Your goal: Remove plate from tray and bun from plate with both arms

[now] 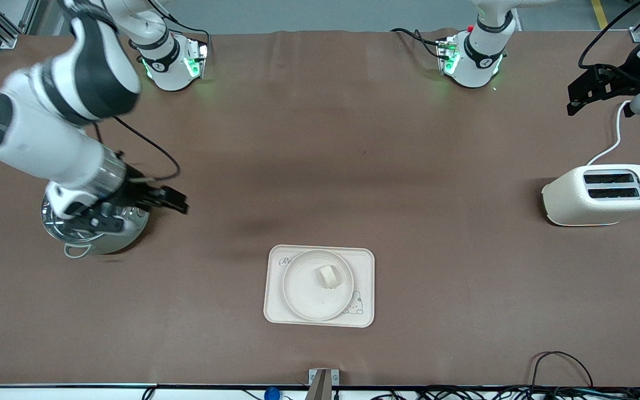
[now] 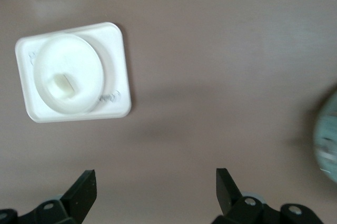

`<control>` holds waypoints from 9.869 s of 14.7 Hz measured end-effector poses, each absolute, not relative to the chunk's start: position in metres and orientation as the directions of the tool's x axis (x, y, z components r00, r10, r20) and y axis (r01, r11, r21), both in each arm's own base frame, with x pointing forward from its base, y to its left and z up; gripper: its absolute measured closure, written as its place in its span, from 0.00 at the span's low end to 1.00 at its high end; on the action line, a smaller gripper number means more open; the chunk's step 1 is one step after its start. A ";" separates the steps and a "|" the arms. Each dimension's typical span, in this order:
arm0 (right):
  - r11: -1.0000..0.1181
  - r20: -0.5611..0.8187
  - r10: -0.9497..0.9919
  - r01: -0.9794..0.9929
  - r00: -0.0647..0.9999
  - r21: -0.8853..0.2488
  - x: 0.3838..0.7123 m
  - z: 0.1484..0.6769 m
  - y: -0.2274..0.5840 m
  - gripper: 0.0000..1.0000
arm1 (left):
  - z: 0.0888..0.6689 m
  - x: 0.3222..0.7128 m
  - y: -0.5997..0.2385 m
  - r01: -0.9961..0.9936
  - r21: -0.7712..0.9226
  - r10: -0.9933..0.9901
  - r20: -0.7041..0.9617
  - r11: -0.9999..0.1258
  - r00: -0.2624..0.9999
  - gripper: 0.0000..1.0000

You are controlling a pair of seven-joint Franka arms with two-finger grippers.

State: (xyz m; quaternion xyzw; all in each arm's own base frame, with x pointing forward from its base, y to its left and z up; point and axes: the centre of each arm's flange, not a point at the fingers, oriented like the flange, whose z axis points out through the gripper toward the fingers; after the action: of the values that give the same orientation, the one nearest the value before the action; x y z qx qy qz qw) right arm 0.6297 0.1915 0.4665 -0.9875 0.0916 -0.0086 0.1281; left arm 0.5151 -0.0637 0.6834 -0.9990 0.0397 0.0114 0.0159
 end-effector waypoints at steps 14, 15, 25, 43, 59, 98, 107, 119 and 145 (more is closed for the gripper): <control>-0.871 0.060 -0.382 -0.337 0.922 -0.357 0.702 0.238 0.358 0.10 | 0.652 0.537 -0.059 -0.056 -0.023 -0.055 -0.067 -0.998 0.996 0.00; -0.872 0.061 -0.380 -0.335 0.923 -0.357 0.705 0.231 0.360 0.10 | 0.650 0.539 -0.059 -0.055 -0.022 -0.053 -0.070 -0.998 0.996 0.00; -0.912 0.105 -0.283 -0.233 0.953 -0.337 0.709 0.198 0.358 0.47 | 0.639 0.552 -0.057 -0.034 -0.018 -0.033 -0.055 -0.999 0.998 0.00; -0.915 0.182 -0.247 -0.168 0.952 -0.366 0.700 0.187 0.384 0.94 | 0.632 0.552 -0.108 -0.101 -0.003 -0.101 -0.067 -0.995 0.993 0.00; -0.845 0.111 -0.217 -0.129 0.970 -0.520 0.624 0.292 0.379 0.94 | 0.518 0.565 -0.284 -0.093 0.055 -0.100 -0.152 -0.994 0.983 0.00; -0.982 0.040 -0.065 -0.057 0.997 -0.180 0.621 0.407 0.173 0.00 | 0.185 0.495 -0.467 0.601 0.107 0.593 -0.096 -0.792 0.800 0.35; -0.996 0.014 -0.021 -0.019 1.000 -0.091 0.634 0.518 0.077 0.00 | 0.244 0.527 -0.455 0.623 0.147 0.619 -0.074 -0.768 0.782 0.87; -0.999 0.028 -0.006 -0.007 1.000 0.047 0.555 0.650 0.000 0.00 | 0.227 0.643 -0.156 0.646 -0.049 0.648 -0.096 -0.762 0.756 0.80; -1.000 0.039 -0.016 -0.015 0.999 -0.027 0.522 0.681 -0.044 0.00 | 0.638 0.579 -0.075 0.023 -0.027 0.020 0.107 -0.999 0.994 0.00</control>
State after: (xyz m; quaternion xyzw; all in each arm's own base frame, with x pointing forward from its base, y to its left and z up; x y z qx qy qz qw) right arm 0.5225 -0.0444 0.6815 -0.9997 0.0078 -0.0197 0.0135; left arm 0.5787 -0.0755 0.6380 -0.9984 -0.0110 -0.0535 0.0139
